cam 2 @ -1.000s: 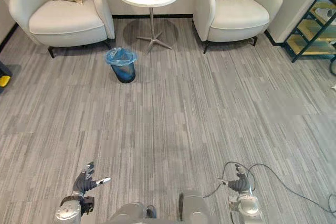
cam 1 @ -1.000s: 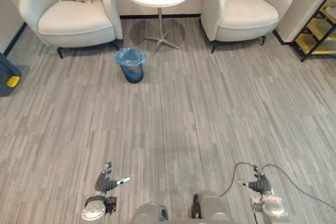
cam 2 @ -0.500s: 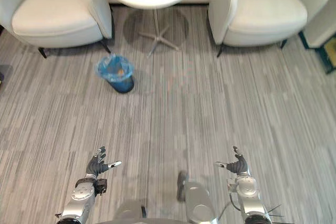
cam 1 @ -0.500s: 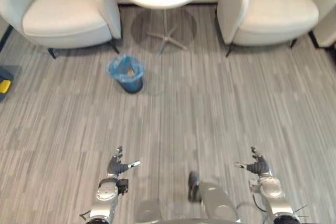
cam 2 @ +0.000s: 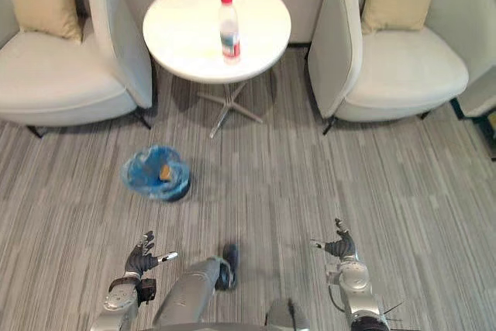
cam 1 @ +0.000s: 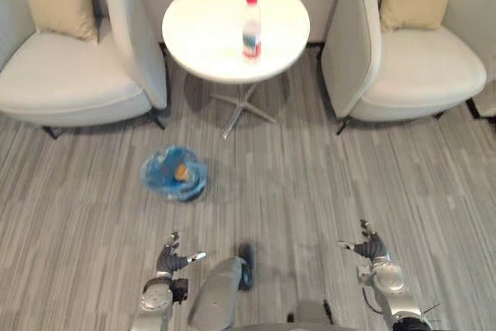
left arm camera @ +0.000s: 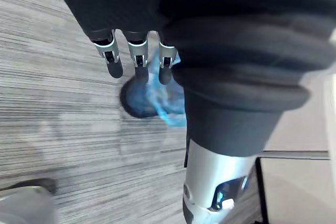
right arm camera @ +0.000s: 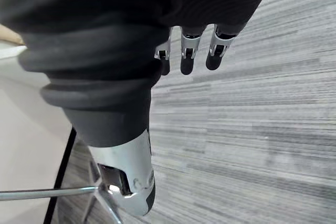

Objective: Gather rubbish on tea table into small bin, then transfer packed bag to large trash can.

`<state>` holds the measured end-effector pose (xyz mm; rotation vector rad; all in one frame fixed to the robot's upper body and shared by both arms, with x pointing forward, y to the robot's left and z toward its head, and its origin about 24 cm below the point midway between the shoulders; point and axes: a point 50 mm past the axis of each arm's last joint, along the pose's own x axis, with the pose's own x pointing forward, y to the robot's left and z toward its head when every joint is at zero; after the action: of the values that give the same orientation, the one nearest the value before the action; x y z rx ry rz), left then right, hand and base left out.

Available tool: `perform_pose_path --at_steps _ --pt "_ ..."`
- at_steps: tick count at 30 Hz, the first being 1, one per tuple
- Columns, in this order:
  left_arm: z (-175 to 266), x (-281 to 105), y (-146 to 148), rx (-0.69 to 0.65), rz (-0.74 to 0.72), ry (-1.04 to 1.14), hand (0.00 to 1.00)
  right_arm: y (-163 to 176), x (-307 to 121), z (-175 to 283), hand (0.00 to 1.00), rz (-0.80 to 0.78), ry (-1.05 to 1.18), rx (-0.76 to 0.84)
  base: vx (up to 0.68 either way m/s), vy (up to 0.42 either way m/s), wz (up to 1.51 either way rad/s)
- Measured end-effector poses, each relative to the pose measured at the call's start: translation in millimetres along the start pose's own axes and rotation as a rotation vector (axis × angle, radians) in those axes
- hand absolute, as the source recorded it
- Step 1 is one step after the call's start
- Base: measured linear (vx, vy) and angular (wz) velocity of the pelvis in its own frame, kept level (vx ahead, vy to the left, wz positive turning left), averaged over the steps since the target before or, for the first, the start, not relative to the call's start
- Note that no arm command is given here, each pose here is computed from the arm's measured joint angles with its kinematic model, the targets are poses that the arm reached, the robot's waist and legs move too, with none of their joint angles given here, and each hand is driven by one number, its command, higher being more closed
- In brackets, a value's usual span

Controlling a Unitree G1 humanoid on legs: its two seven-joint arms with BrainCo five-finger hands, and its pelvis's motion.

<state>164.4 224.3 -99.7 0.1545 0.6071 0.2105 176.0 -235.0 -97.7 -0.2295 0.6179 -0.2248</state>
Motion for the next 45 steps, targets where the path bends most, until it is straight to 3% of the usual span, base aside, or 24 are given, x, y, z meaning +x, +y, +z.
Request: perform_pose_path --at_steps 8,16,21,33,45 --pt "-2 3 -2 0.000 0.006 0.020 0.00 -7 -5 -11 0.00 -0.022 0.042 -0.003 0.62 -0.137 0.76" --pt "-8 -3 -24 -0.044 -0.035 0.040 0.00 5 2 46 0.00 0.006 -0.202 0.013 0.54 -0.183 0.00" --pt "-10 -4 -33 -0.040 -0.061 0.047 0.00 -12 -2 48 0.00 -0.057 -0.220 0.011 0.28 0.086 -0.18" --pt "-8 -2 -6 0.075 -0.055 0.026 0.00 37 -10 109 0.00 0.159 -0.501 -0.086 0.15 0.058 0.07" --pt "-25 -12 -18 0.054 -0.080 0.077 0.00 60 -17 103 0.00 0.281 -0.507 -0.187 0.05 -0.029 0.10"
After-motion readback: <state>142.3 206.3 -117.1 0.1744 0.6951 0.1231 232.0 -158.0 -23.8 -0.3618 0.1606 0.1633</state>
